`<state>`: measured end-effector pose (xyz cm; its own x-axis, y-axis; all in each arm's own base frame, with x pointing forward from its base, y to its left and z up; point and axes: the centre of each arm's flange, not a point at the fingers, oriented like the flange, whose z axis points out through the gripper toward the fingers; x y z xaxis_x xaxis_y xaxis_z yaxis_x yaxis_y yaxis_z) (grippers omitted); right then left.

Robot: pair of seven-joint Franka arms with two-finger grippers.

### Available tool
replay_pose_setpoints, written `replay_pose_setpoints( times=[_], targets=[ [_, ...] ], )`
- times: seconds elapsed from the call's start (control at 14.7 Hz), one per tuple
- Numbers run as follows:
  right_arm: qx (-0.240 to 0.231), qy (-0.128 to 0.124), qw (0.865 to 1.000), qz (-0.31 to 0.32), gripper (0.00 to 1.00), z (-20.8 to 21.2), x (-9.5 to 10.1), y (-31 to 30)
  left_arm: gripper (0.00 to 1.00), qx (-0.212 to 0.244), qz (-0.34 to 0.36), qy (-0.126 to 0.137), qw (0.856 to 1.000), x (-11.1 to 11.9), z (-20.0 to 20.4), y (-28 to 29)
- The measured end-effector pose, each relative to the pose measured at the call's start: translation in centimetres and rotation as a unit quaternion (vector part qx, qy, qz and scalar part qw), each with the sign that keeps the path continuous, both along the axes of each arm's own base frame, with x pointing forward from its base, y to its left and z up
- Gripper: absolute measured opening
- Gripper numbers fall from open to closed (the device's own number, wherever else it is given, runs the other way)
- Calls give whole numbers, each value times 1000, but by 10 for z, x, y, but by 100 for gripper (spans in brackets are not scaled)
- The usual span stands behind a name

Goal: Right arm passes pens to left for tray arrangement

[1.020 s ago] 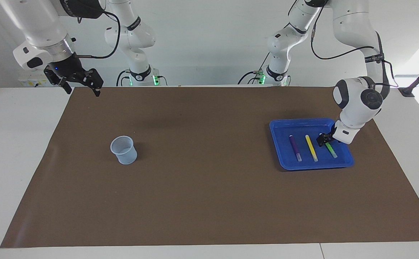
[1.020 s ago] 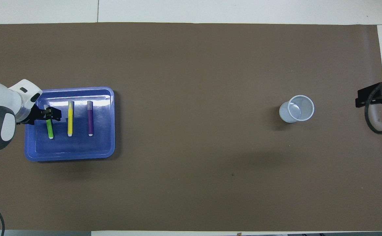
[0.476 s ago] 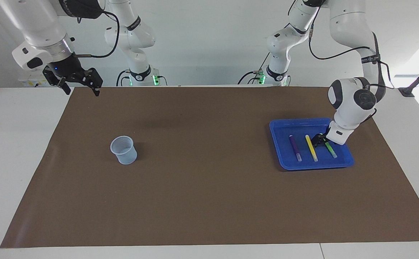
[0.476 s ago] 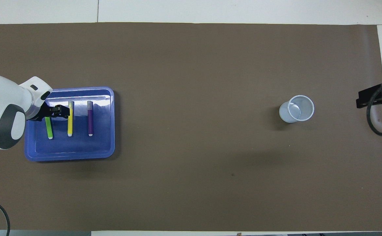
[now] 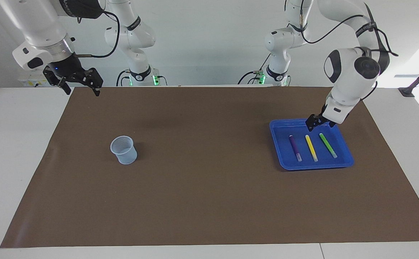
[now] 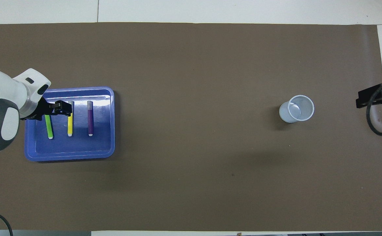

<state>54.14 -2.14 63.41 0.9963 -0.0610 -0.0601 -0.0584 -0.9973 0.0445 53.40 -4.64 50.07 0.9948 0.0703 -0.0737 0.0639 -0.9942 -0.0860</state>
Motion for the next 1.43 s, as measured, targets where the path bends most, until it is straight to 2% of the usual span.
replay_pose_setpoints(
  times=[0.2,0.34,0.54,0.75,1.43],
  targets=[
    [0,0,1000,0,100,0,0,0,100,2,-8,1,1000,-29,107,-17],
    [0,0,1000,0,100,0,0,0,100,-23,-15,-5,1000,-37,143,-27],
    [0,0,1000,0,100,0,0,0,100,-42,-19,-14,999,-25,135,-33],
    [0,0,1000,0,100,0,0,0,100,-44,-21,-3,999,-15,119,-36],
    [0,0,1000,0,100,0,0,0,100,-45,-29,10,999,-20,121,-44]
  ],
)
